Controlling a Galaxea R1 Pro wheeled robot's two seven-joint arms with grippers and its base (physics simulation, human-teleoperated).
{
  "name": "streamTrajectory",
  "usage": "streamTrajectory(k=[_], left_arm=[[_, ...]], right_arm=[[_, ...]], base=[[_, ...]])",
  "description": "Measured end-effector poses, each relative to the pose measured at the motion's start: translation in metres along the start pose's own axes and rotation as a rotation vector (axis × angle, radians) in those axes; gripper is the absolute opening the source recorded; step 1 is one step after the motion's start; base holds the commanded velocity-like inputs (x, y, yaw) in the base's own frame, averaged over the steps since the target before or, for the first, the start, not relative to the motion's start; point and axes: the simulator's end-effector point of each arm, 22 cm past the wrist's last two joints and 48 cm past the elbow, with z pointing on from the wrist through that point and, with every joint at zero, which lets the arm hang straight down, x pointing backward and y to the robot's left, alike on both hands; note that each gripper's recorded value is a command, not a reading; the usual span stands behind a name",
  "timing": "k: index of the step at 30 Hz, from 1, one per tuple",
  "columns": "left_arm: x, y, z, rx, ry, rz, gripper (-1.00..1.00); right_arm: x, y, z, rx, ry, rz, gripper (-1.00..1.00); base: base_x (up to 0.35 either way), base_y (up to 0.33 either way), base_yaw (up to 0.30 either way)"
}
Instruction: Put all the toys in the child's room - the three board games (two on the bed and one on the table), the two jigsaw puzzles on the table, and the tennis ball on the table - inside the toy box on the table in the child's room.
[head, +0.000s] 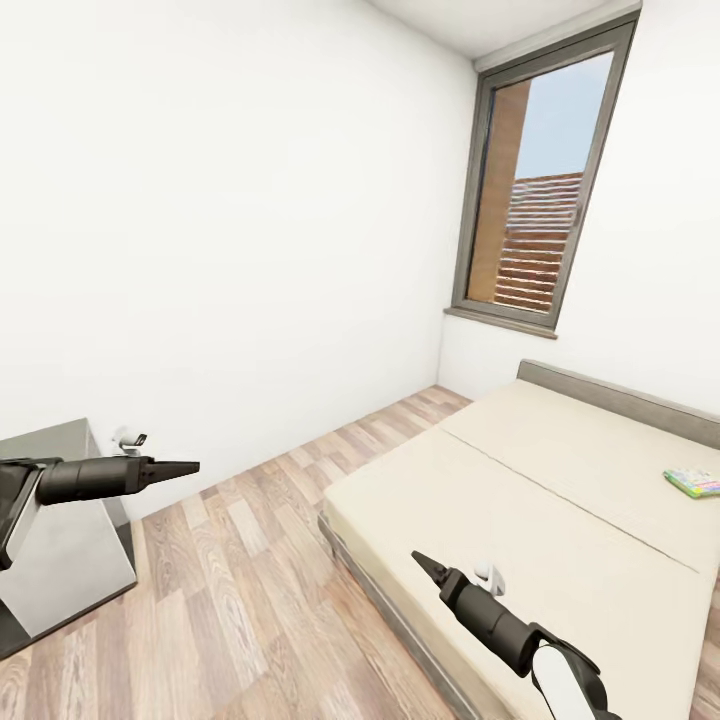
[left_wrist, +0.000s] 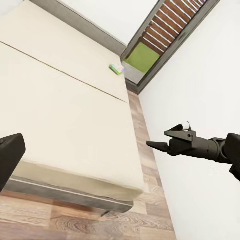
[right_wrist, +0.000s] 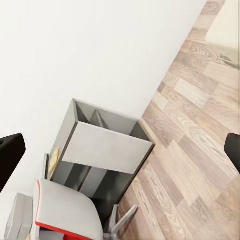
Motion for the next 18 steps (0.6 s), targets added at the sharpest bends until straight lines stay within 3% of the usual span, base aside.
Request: streamTrajectory(k=[12, 18], left_arm=[[0.0006, 0.0003, -0.0002, -0.001, 0.001, -0.001, 1.00], [0.0008, 0.0002, 0.0001, 0.000, 0.000, -0.001, 1.00]], right_arm=[[0.0002, 0.0002, 0.0002, 0.000, 0.000, 0.001, 1.00], [0.0004, 0.0007, 0.0004, 0.000, 0.001, 0.000, 1.00]], base=[[-0.001, -0.001, 0.005], [0.000, -0.047, 0.160]])
